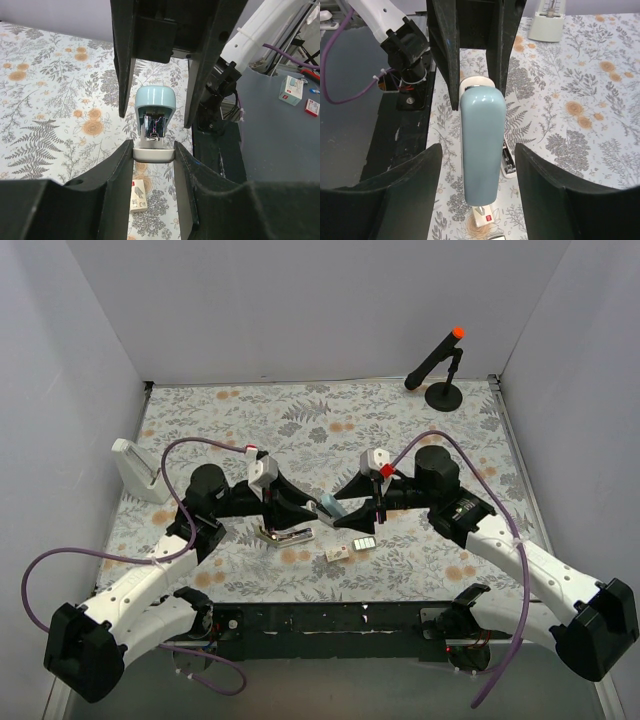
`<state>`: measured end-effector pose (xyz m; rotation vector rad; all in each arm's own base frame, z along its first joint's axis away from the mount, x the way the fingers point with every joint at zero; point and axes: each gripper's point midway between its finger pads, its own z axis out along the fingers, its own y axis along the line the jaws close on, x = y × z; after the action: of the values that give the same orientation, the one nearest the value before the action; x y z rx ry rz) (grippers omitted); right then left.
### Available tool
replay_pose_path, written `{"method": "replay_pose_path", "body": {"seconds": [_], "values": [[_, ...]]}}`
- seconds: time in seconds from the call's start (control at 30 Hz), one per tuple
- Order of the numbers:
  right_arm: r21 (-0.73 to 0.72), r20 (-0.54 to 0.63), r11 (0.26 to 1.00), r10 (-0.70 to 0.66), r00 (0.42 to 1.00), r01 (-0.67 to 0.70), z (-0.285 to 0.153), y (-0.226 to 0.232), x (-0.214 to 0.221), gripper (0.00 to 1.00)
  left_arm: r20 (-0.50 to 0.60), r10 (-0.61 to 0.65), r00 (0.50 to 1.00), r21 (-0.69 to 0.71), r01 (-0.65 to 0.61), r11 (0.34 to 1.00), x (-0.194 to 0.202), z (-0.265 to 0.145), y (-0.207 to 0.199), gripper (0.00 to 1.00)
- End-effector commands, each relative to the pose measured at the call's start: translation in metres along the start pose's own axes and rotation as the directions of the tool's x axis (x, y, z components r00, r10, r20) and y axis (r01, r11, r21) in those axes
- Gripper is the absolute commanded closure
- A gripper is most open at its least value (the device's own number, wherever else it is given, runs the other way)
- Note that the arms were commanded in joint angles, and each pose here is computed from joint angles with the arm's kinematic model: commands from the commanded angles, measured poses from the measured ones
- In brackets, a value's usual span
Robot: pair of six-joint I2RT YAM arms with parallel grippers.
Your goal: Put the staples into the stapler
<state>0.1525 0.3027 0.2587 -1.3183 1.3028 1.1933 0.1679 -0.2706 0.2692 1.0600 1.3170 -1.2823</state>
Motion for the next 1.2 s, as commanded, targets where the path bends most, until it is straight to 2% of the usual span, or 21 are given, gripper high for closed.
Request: {"method": "replay_pose_path", "body": {"seconds": [0.0,0.2,0.6,0.7,0.8,0.83,0.93,1.07,1.17], "values": [[0.028,0.055,0.996,-0.082,0.995,0.08,-0.001,-0.005,-0.039,0.3,-0.012,0.014,1.0,-0.042,-0.015,0.999,-0.01,0.001,0.008,1.0],[0.015,0.044,0.998,-0.058,0.997,0.057,0.007,-0.01,-0.047,0.3,-0.028,0.008,1.0,-0.04,-0.009,0.999,-0.008,0.002,0.01,1.0],[-0.015,0.006,1.0,0.001,1.0,-0.001,0.018,-0.015,-0.042,0.41,-0.036,0.026,0.999,-0.015,-0.026,1.0,-0.007,0.001,0.006,1.0],[-0.017,0.003,1.0,0.009,1.0,-0.009,0.018,-0.014,-0.042,0.51,-0.037,0.03,0.999,-0.005,-0.031,1.0,-0.007,0.001,0.004,1.0],[-0.012,0.004,1.0,0.005,1.0,-0.005,0.017,-0.014,-0.043,0.68,-0.039,0.036,0.999,-0.004,-0.036,0.999,-0.006,0.0,0.004,1.0],[-0.015,0.005,1.0,0.004,1.0,-0.003,0.017,-0.013,-0.042,0.81,-0.037,0.044,0.998,-0.002,-0.044,0.999,-0.007,0.0,0.002,1.0],[0.022,0.014,1.0,-0.013,1.0,0.013,0.012,-0.015,-0.045,0.99,-0.03,0.068,0.997,0.002,-0.068,0.998,-0.01,-0.003,-0.003,1.0],[0.048,0.028,0.999,-0.021,0.999,0.02,0.0,-0.013,-0.046,0.99,0.002,0.116,0.993,-0.056,-0.116,0.992,-0.02,-0.01,-0.002,1.0],[0.057,0.081,0.998,-0.039,0.996,0.035,-0.013,-0.009,-0.058,0.99,0.056,0.139,0.989,-0.095,-0.134,0.986,-0.031,-0.015,-0.001,1.0]]}}
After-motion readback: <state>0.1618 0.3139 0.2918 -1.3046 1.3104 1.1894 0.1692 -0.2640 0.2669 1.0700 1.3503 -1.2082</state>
